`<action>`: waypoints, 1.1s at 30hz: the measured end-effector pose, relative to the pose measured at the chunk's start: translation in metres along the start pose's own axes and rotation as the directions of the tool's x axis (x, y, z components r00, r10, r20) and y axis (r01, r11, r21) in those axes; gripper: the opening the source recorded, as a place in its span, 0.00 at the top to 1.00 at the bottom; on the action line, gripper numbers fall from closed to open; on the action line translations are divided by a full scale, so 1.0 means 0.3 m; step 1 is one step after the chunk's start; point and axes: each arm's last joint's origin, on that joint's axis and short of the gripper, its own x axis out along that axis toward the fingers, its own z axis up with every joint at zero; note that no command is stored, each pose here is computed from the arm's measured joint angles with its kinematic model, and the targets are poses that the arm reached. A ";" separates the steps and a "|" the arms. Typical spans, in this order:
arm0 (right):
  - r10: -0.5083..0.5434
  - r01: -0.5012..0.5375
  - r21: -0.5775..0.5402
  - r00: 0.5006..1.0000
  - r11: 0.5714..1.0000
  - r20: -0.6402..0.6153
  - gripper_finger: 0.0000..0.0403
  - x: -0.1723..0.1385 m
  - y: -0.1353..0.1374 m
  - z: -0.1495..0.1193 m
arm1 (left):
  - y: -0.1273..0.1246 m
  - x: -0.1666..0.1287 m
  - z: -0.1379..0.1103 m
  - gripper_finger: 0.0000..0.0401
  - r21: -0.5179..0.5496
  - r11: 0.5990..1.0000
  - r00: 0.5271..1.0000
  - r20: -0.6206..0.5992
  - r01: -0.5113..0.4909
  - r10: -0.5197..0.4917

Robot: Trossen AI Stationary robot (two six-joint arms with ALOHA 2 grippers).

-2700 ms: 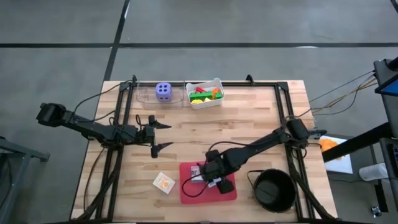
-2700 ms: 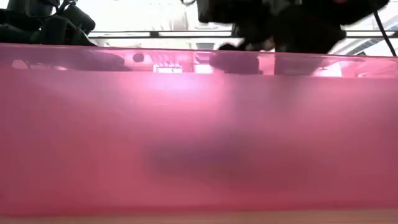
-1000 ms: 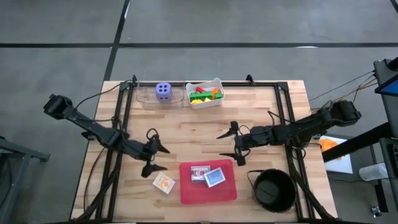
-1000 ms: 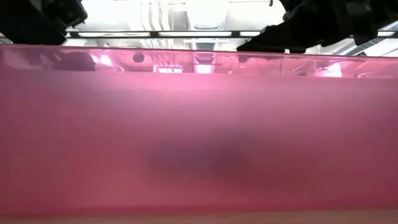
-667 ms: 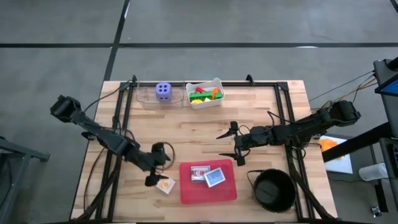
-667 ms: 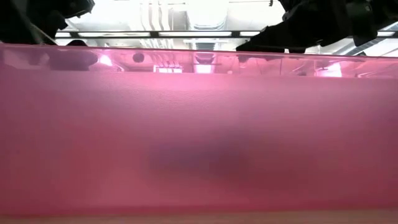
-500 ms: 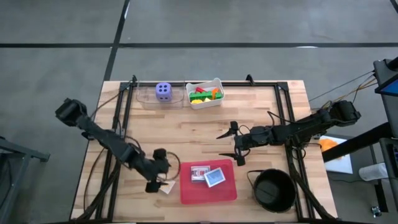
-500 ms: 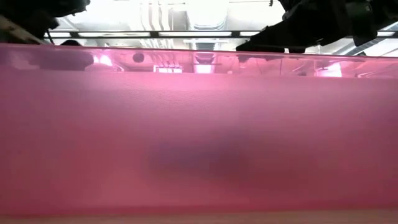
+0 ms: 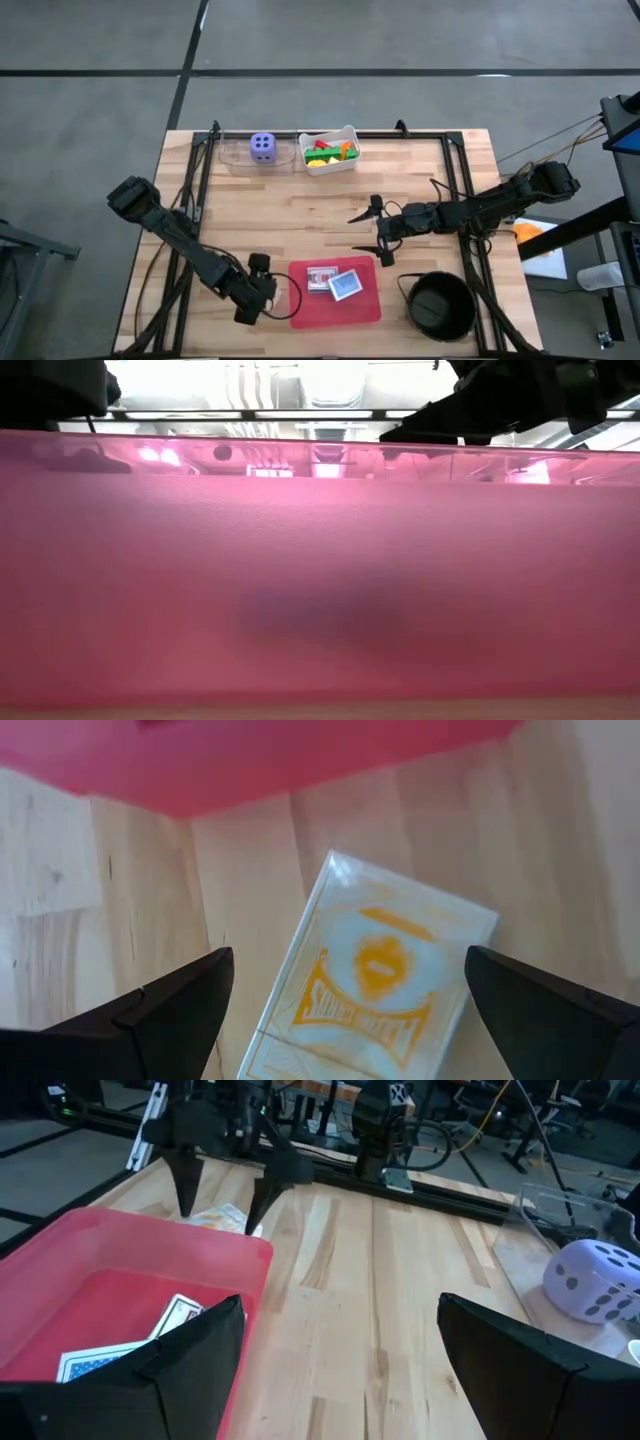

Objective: Pick & Place Toys
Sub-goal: Put the orange deck of cards into the red bin

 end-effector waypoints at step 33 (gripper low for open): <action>0.000 0.000 0.003 1.000 1.000 0.000 0.18 0.000 0.000 0.000 | -0.044 -0.009 -0.029 0.00 0.072 0.997 0.996 -0.091 0.021 -0.015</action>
